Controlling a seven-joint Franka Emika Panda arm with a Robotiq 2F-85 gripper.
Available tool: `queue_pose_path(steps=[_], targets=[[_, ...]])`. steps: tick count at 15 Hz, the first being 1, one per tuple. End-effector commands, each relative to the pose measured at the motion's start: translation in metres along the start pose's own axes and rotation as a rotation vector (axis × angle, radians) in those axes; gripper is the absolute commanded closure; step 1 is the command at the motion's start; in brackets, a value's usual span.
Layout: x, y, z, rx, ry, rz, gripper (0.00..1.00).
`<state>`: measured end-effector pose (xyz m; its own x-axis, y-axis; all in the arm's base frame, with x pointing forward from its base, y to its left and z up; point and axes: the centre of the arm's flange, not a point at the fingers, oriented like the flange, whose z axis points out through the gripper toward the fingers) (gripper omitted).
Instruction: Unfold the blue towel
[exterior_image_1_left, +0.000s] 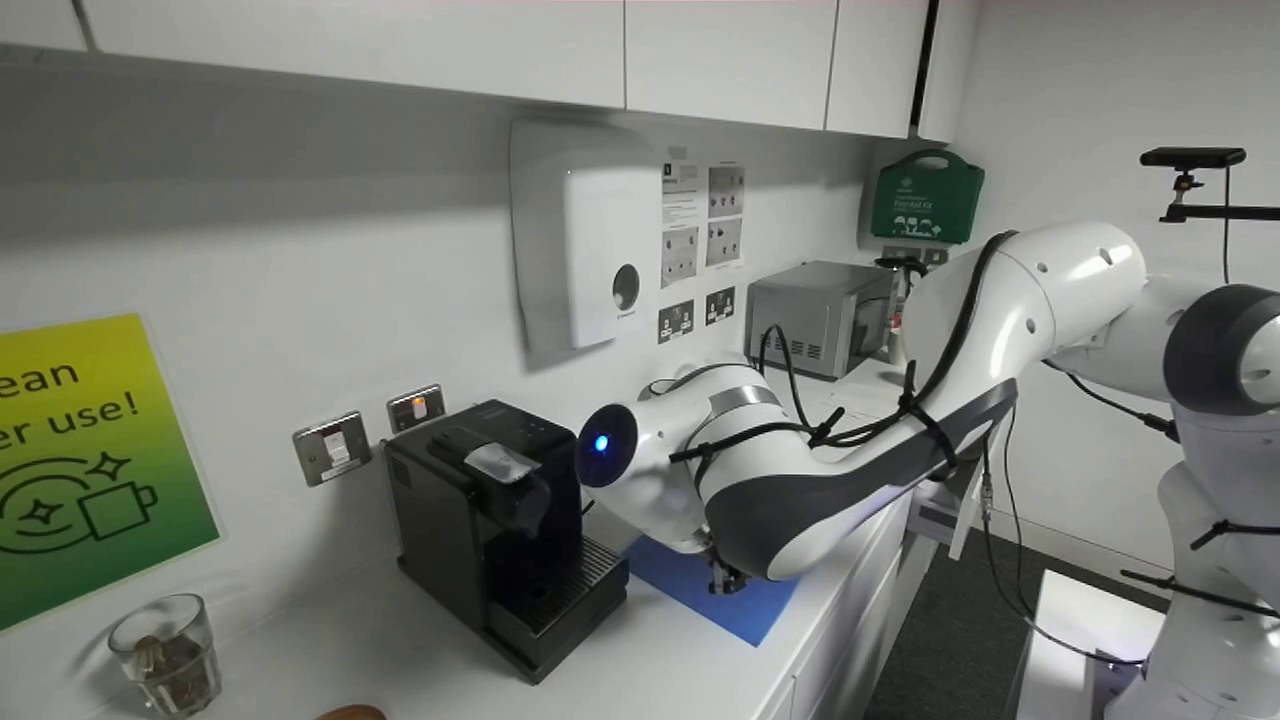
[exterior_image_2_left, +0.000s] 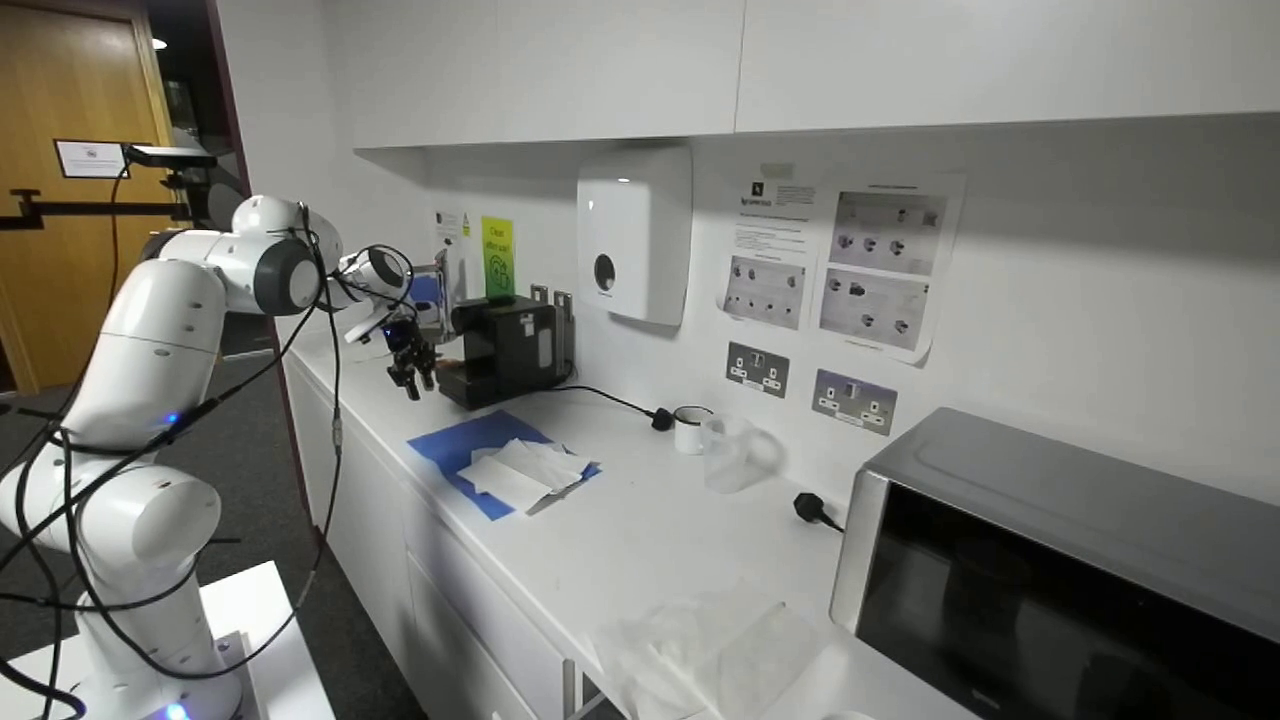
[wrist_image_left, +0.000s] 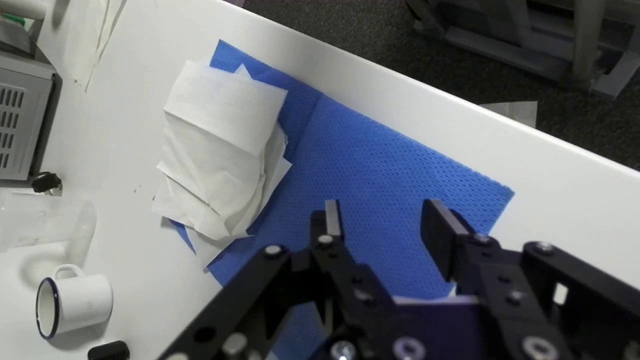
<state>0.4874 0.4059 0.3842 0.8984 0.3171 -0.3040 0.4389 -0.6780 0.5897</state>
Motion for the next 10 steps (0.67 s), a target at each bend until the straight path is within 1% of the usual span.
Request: queue_pose_path(steps=[1,2,3,4,6,8,9,10], targets=[[-0.010,0.009,-0.017,-0.022,0.025,0.014,0.20],[-0.022,0.012,-0.020,-0.021,0.042,0.030,0.12],[-0.030,0.014,-0.023,-0.018,0.053,0.040,0.05],[-0.045,0.017,-0.028,-0.017,0.077,0.054,0.01],[-0.069,0.024,-0.038,0.007,0.105,0.105,0.00],[-0.092,0.028,-0.047,-0.010,0.130,0.177,0.00],[-0.048,0.019,-0.051,0.003,0.094,0.124,0.00],[-0.059,0.022,-0.057,-0.001,0.107,0.145,0.00]])
